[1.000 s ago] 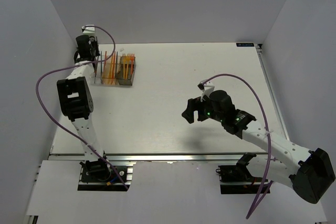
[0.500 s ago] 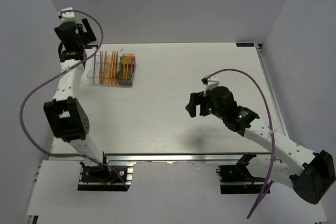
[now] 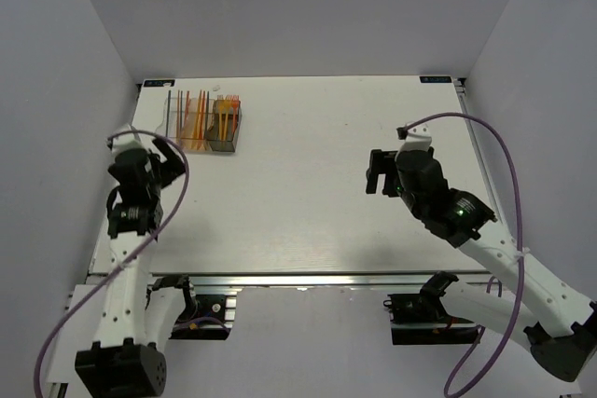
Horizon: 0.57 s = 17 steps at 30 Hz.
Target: Sort the eating utensils into containers
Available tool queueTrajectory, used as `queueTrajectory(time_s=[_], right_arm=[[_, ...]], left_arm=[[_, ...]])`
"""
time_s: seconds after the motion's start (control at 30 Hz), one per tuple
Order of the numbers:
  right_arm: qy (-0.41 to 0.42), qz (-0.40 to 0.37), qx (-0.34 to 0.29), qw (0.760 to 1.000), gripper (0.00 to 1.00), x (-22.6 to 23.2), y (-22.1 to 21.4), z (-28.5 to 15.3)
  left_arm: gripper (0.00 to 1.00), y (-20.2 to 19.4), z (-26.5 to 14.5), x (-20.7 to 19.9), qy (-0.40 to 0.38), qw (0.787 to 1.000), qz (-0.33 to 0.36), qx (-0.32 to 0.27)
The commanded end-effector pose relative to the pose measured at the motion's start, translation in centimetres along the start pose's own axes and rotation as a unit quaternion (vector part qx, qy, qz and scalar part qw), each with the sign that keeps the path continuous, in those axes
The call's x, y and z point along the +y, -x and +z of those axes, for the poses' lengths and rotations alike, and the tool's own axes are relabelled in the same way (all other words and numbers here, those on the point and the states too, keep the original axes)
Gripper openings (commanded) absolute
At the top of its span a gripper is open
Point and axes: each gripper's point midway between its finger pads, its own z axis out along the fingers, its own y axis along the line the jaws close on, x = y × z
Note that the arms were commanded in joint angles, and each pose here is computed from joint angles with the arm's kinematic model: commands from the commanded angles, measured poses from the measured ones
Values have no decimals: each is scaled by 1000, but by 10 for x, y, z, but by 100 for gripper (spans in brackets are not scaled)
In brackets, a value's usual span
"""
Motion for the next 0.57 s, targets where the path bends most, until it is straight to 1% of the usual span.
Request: queueTrajectory(time_s=[0.0,0.03,0.07,0.13,0.17,0.2,0.27,0.53], right_arm=[[-48,4,-28,998,89,-28,7,-18],[-51,7,-32,998,89,-31,5,-20],[-48,10,-36,998,89,-33,1,-24],[-47,20,-45,998,90,-36,-3,-26],[-43,27,-56,997,89,-38,-3,-30],[-43,24,-52,997,89,-40,-12,-26],[-38,30,-56,997,89,-40,-16,-26],[-40,37,-37,998,89,-36,-25,-18]], left_arm=[[98,-24,-32,-7,-51,999,-8,-2],[98,-23,-37,0,-39,999,-3,-15],[98,-29,-42,-2,-41,999,3,-15],[98,-26,-52,1,-43,998,1,-40],[98,-32,-52,3,-42,998,-2,-39],[98,-33,-55,-3,-53,998,3,-37],[98,-27,-58,-4,-54,997,3,-47],[98,-38,-53,-8,-59,998,11,-29]])
